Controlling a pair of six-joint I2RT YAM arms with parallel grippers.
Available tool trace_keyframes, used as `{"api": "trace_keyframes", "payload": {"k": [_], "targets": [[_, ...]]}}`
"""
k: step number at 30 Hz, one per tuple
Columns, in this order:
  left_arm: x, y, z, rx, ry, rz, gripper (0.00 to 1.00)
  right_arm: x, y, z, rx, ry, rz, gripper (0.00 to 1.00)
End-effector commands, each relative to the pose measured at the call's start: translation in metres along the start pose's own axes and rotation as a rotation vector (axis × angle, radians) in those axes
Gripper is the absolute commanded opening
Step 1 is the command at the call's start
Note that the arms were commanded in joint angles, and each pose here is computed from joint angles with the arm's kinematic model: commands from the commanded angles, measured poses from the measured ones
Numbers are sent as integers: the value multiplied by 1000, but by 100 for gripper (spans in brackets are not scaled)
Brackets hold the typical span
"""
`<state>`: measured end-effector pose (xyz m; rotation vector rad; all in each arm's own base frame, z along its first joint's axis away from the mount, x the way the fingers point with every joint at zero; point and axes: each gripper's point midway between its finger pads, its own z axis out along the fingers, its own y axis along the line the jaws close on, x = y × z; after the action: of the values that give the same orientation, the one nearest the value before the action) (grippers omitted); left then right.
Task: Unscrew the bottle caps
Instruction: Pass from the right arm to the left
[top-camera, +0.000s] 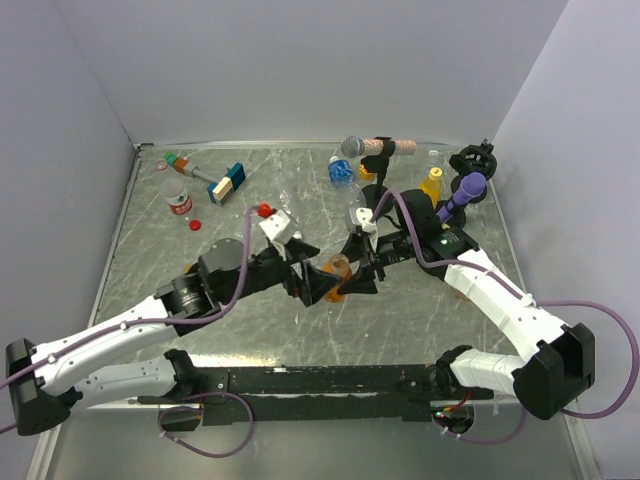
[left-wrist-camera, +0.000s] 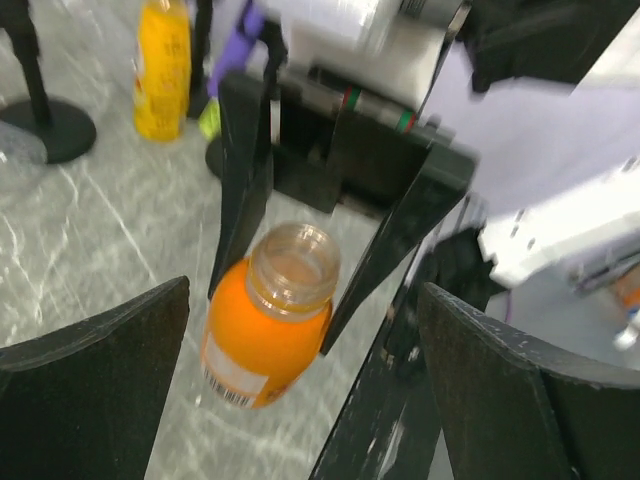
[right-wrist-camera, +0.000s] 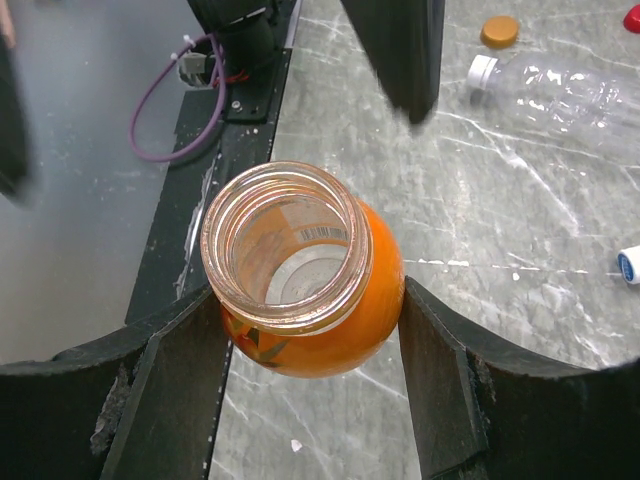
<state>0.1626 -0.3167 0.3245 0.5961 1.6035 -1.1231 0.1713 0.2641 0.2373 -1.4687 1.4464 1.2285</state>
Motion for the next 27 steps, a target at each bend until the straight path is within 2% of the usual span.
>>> {"api": "trace_keyframes", "payload": {"k": [1,10,15,18,21,23,27], "targets": [[-3,-13,4,74,32,58,96,-3,5,-1,-28,-11,-65,16],[6,-11,28,80,97,64,77,-3,10,1,-71,-23,-34,16],[17,-8,30,75,156,66,72,-4,10,1,-77,-28,-24,16],[20,-6,30,62,170,69,65,-4,11,1,-80,-29,-20,16],[21,-1,32,39,177,78,62,-4,11,1,-82,-29,-21,16],[22,1,34,28,182,80,55,-3,10,1,-81,-27,-18,16],[25,2,38,30,197,84,54,-3,10,1,-82,-29,-18,16]]}}
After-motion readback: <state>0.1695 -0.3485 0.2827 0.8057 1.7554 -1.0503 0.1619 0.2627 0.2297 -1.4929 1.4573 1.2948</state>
